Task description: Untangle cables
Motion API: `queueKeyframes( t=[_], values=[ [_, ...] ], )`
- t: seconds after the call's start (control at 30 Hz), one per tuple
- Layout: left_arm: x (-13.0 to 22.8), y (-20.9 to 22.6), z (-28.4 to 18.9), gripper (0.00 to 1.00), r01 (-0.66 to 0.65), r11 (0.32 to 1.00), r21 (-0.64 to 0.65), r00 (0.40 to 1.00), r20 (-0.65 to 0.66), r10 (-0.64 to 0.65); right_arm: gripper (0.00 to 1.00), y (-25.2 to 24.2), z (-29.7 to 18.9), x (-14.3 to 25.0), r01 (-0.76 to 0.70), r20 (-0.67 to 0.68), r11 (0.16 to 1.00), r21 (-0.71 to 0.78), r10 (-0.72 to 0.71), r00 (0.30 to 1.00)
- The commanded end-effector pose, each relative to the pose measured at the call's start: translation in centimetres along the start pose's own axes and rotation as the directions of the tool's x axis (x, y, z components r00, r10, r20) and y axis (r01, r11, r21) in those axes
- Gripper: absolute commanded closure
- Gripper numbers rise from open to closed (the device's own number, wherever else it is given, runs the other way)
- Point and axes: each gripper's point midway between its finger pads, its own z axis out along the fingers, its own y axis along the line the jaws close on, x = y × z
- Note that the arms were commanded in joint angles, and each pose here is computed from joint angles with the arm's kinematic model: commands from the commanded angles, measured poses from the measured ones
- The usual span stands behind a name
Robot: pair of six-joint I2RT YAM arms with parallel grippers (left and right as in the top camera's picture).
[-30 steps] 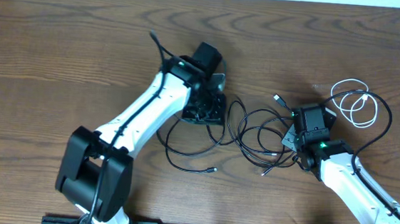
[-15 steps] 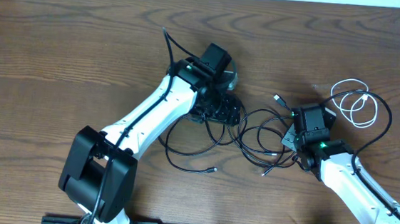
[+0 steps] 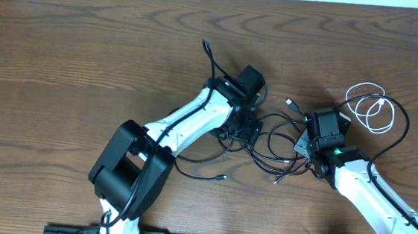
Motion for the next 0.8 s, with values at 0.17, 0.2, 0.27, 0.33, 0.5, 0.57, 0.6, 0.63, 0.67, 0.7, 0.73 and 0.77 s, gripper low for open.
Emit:
queueKeyframes(
  t=[0.17, 0.2, 0.27, 0.33, 0.5, 0.57, 0.6, 0.63, 0.67, 0.7, 0.73, 0.77],
  values=[
    [-1.0, 0.5, 0.6, 0.18, 0.027, 0.998, -0.058, 0.998, 0.050, -0.025, 0.87, -0.2, 0.1, -0.1, -0.003, 0.001, 1.000, 0.006, 0.003, 1.000],
    [-1.1, 0.2, 0.6, 0.18, 0.033, 0.998, -0.053, 0.998, 0.059, -0.030, 0.87, -0.2, 0.1, -0.1, -0.003, 0.000, 1.000, 0.004, 0.003, 1.000],
    [-1.4, -0.5, 0.8, 0.18, 0.015, 0.999, -0.044, 0.997, 0.075, -0.011, 0.86, -0.2, 0.1, -0.1, -0.003, -0.002, 1.000, 0.003, 0.003, 1.000],
    [-1.4, -1.2, 0.9, 0.18, -0.003, 0.999, -0.039, 0.997, 0.082, 0.006, 0.86, -0.2, 0.1, -0.1, -0.003, -0.002, 1.000, 0.003, 0.003, 1.000],
    [-1.3, -2.5, 1.5, 0.21, -0.039, 0.999, -0.034, 0.995, 0.090, 0.042, 0.85, -0.1, 0.1, -0.1, -0.003, -0.001, 1.000, 0.003, 0.003, 1.000],
    [-1.2, -2.6, 2.1, 0.27, -0.048, 0.998, -0.046, 0.995, 0.087, 0.051, 0.85, -0.1, 0.1, -0.1, -0.003, -0.002, 1.000, 0.003, 0.003, 1.000],
    [-1.2, -2.6, 2.3, 0.27, -0.048, 0.998, -0.048, 0.995, 0.085, 0.052, 0.85, -0.1, 0.1, -0.1, -0.003, -0.002, 1.000, 0.003, 0.003, 1.000],
    [-1.2, -2.5, 2.5, 0.27, -0.047, 0.998, -0.052, 0.995, 0.081, 0.051, 0.85, -0.1, 0.1, -0.1, -0.003, -0.002, 1.000, 0.002, 0.003, 1.000],
    [-1.1, -2.4, 2.9, 0.27, -0.046, 0.997, -0.054, 0.996, 0.075, 0.050, 0.85, -0.1, 0.1, -0.1, -0.003, -0.002, 1.000, 0.002, 0.003, 1.000],
    [-1.1, -2.3, 3.3, 0.27, -0.044, 0.997, -0.058, 0.997, 0.067, 0.048, 0.85, -0.1, 0.1, -0.1, -0.003, -0.003, 1.000, 0.001, 0.003, 1.000],
    [-0.9, -2.0, 4.0, 0.33, -0.042, 0.997, -0.064, 0.998, 0.051, 0.045, 0.85, 0.0, 0.1, 0.0, -0.003, -0.009, 1.000, -0.005, 0.003, 1.000],
    [-0.7, -1.8, 4.5, 0.39, -0.040, 0.997, -0.070, 0.998, 0.039, 0.043, 0.85, 0.1, 0.1, 0.1, -0.003, -0.014, 1.000, -0.012, 0.003, 1.000]
  ],
)
